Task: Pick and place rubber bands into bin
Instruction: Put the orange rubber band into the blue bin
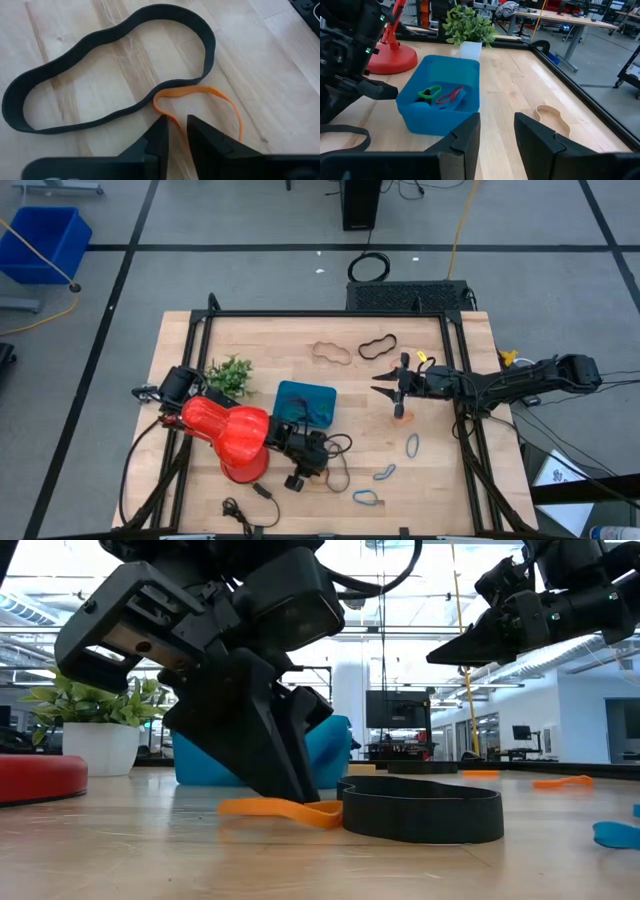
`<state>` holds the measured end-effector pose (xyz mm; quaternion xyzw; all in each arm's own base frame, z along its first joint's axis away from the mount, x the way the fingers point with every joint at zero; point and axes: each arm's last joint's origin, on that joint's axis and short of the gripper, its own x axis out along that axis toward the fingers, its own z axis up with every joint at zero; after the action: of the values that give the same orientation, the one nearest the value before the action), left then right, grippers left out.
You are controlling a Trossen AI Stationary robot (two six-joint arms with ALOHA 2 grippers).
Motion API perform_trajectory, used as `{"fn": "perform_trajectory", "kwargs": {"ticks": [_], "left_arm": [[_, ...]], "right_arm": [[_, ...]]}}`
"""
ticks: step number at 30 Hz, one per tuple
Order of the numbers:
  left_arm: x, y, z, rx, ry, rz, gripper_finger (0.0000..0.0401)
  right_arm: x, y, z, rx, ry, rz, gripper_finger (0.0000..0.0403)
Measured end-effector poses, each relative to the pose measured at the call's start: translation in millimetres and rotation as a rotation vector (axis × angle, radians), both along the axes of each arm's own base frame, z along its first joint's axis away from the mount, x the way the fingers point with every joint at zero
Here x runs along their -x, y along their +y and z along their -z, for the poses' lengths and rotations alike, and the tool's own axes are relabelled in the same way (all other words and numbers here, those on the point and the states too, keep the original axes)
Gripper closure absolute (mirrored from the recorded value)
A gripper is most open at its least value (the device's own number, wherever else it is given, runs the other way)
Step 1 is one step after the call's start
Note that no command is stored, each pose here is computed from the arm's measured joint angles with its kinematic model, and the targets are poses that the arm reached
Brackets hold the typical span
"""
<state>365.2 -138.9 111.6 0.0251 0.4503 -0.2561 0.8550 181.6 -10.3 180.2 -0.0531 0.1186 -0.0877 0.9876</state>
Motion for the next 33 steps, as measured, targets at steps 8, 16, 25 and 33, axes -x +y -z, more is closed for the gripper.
{"fn": "perform_trajectory", "kwargs": {"ticks": [8,16,25,33], "left_arm": [[0.9,-1.0,0.5,-0.010,-0.003,0.016,0.0363],[1.3,1.1,-2.8,-0.017,-0.011,0.026,0.0393],[9.1,12.1,-35.1,-0.024,-0.027,0.028,0.0397],[16.9,42.1,-85.7,-0.104,-0.144,-0.028,0.0397]], "right_arm": [[0.0,-0.1,0.0,0.001,0.000,0.000,0.0289],[0.0,0.0,0.0,0.001,0.000,0.000,0.0289],[0.0,-0.1,0.0,0.001,0.000,0.000,0.0289],[0.0,-0.1,0.0,0.028,0.005,-0.005,0.0289]]}}
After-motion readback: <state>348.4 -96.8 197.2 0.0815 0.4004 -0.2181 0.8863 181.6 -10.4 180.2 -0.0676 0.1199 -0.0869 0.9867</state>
